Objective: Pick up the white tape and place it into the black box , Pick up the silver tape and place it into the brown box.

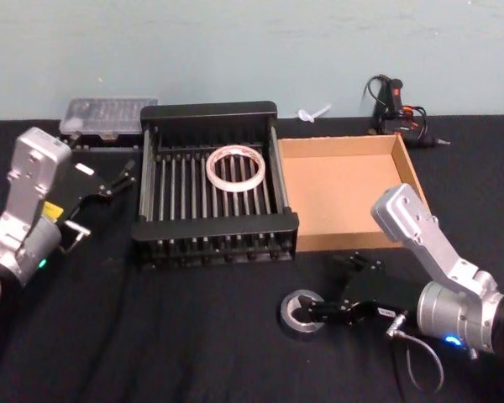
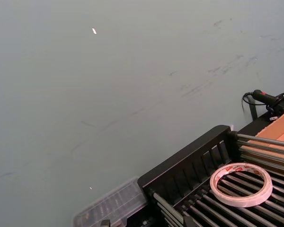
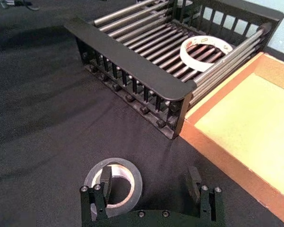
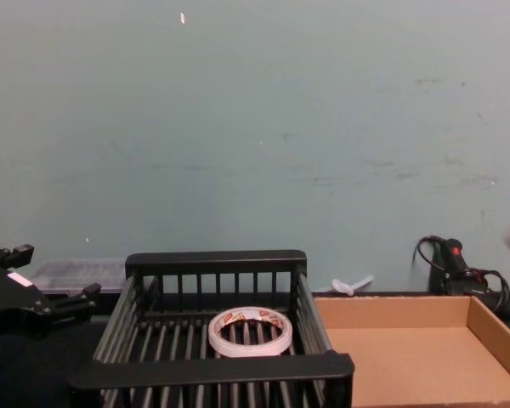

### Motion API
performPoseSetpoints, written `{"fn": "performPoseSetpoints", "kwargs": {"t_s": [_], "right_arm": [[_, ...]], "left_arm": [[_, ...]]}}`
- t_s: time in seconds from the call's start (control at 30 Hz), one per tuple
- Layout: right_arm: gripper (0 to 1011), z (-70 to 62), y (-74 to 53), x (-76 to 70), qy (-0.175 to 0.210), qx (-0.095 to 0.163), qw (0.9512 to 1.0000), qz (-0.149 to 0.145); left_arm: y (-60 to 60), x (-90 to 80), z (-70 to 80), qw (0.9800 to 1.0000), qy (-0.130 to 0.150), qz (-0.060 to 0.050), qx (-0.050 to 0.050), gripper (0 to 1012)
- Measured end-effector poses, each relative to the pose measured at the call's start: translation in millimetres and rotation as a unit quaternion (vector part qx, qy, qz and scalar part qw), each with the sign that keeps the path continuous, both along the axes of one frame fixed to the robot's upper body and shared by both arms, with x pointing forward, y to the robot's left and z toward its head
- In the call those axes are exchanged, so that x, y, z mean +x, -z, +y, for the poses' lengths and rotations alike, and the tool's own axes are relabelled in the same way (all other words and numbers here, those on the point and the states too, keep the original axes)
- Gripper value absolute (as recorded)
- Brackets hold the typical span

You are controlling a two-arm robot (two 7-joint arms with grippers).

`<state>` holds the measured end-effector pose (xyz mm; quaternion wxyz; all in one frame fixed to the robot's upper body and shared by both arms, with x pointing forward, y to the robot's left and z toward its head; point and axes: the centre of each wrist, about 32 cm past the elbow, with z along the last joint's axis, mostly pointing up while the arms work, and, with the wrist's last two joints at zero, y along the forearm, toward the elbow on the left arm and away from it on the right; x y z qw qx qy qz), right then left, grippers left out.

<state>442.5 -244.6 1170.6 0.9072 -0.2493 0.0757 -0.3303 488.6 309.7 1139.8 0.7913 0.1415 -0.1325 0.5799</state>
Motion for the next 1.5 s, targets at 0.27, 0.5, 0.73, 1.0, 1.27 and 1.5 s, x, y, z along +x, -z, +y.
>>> {"fn": "performPoseSetpoints", "kwargs": {"t_s": [0.27, 0.5, 0.73, 1.0, 1.27, 1.5], "right_arm": [[1000, 4.4, 4.3, 4.9, -0.001, -0.010, 0.9999, 0.006], [1000, 5.4, 7.3, 8.9, 0.002, -0.017, 0.9998, 0.011], [1000, 7.1, 9.4, 11.4, 0.000, -0.025, 0.9996, 0.014], [1000, 7.7, 9.5, 11.6, 0.000, -0.026, 0.9996, 0.014], [950, 7.5, 9.6, 11.5, 0.000, -0.026, 0.9996, 0.014], [758, 7.2, 9.6, 11.4, 0.000, -0.026, 0.9996, 0.014]], "left_arm": [[0.0, 0.0, 0.0, 1.0000, 0.000, 0.000, 0.000, 1001], [0.0, 0.0, 0.0, 1.0000, 0.000, 0.000, 0.000, 1001], [0.0, 0.0, 0.0, 1.0000, 0.000, 0.000, 0.000, 1001], [0.0, 0.0, 0.0, 1.0000, 0.000, 0.000, 0.000, 1001], [0.0, 0.0, 0.0, 1.0000, 0.000, 0.000, 0.000, 1001], [0.0, 0.0, 0.0, 1.0000, 0.000, 0.000, 0.000, 1001]]}}
